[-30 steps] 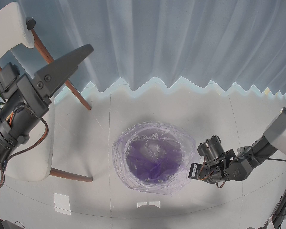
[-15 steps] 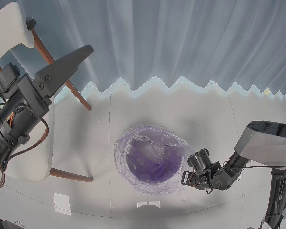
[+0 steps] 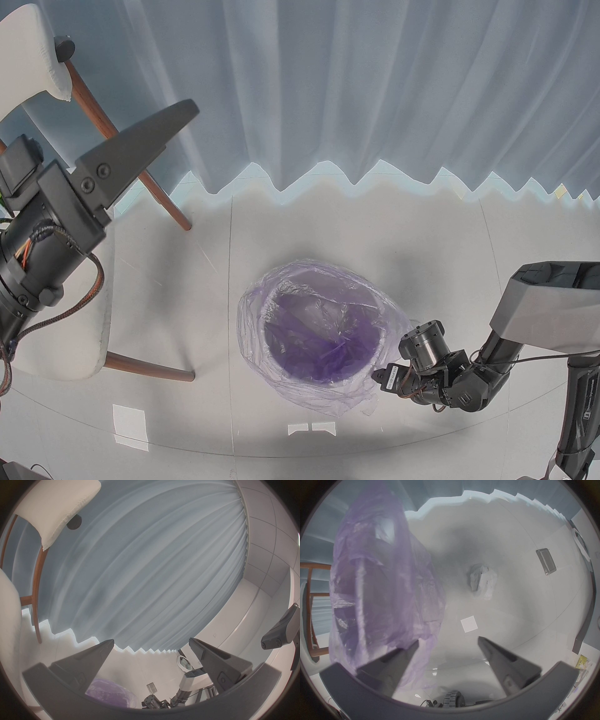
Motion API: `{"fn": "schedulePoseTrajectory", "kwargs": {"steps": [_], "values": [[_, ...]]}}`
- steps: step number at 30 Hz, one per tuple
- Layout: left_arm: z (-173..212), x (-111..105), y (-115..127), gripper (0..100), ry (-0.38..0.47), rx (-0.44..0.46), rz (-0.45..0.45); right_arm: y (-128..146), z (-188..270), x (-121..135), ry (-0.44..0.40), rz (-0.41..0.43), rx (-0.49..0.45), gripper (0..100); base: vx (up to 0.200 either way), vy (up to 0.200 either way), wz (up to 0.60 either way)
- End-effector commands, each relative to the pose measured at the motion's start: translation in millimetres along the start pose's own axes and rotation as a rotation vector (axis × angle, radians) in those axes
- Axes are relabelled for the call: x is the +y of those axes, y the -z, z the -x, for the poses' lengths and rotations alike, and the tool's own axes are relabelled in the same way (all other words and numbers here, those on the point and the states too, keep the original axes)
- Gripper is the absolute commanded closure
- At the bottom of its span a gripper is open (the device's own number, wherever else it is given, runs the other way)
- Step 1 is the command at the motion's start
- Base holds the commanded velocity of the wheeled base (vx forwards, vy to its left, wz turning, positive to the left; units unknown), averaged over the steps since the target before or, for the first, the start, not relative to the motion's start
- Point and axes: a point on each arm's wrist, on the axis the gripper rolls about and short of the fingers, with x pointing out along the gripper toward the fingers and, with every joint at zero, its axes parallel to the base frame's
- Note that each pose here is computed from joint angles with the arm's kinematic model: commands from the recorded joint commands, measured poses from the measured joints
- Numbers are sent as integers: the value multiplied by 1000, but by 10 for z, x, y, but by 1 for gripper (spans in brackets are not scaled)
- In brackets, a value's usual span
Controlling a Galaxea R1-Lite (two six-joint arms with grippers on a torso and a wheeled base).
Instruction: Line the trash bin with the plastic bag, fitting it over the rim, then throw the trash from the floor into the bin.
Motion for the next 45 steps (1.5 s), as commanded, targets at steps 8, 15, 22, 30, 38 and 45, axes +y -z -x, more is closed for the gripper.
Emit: {"fn": "schedulePoseTrajectory", "kwargs": {"steps": [8,15,22,30,38,45], "values": [[0,-2,15,0,2,5,2,-68,1260,85,-247,37,-158,0,0,0,0],[2,-40,38,0,22,15,9,-224,1326,4,-234,215,-243,0,0,0,0],[9,-55,26,0,29,11,10,-454,990,-66,-258,413,-365,0,0,0,0],[-2,-61,54,0,34,21,12,-667,574,-107,-398,495,-490,0,0,0,0],[-1,-71,89,0,40,35,17,-818,370,-39,-446,503,-514,0,0,0,0],[3,-81,105,0,45,41,21,-879,239,5,-452,502,-525,0,0,0,0]]}}
